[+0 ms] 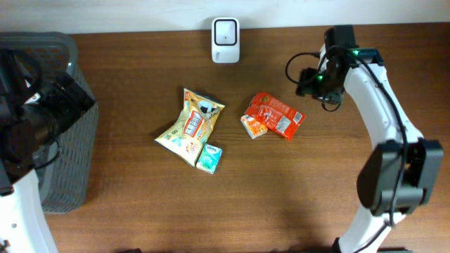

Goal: Scan the item barcode

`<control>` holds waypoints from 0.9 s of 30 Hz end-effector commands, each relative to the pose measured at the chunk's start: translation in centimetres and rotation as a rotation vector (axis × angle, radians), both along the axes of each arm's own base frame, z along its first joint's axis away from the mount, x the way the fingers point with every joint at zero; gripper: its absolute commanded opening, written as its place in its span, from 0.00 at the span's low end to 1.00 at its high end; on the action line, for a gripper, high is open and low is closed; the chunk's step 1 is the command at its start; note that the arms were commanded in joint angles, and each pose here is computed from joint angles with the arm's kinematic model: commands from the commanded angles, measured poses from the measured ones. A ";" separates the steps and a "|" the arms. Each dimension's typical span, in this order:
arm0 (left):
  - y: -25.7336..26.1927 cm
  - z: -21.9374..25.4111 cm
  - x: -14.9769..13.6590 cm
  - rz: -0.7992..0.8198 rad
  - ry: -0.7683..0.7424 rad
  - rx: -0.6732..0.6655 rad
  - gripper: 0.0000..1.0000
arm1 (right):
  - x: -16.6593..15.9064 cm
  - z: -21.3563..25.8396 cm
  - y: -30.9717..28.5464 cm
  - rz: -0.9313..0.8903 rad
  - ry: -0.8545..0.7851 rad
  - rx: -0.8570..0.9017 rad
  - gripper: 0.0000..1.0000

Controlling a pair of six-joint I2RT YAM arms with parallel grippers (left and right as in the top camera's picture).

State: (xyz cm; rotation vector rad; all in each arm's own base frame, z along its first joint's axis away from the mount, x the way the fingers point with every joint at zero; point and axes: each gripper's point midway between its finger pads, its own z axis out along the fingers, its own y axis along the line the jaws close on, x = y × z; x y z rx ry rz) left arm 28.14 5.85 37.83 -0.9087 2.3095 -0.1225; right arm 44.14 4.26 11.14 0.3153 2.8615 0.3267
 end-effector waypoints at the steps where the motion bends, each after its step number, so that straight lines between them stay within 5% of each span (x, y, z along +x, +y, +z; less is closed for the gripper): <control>1: 0.1 0.0 0.0 0.013 -0.005 -0.010 0.99 | -0.7 -3.0 4.1 0.091 0.102 0.226 0.19; 3: 0.1 0.0 0.0 0.013 -0.005 -0.010 0.99 | -1.4 -4.7 5.1 0.108 0.157 0.237 0.04; 12: 0.1 0.0 0.0 0.013 -0.005 -0.010 0.99 | -4.1 -5.6 11.3 0.320 0.196 0.124 0.04; 27: 0.1 0.0 0.0 0.013 -0.005 -0.010 0.99 | -4.2 -7.2 10.1 0.335 0.161 -0.054 0.04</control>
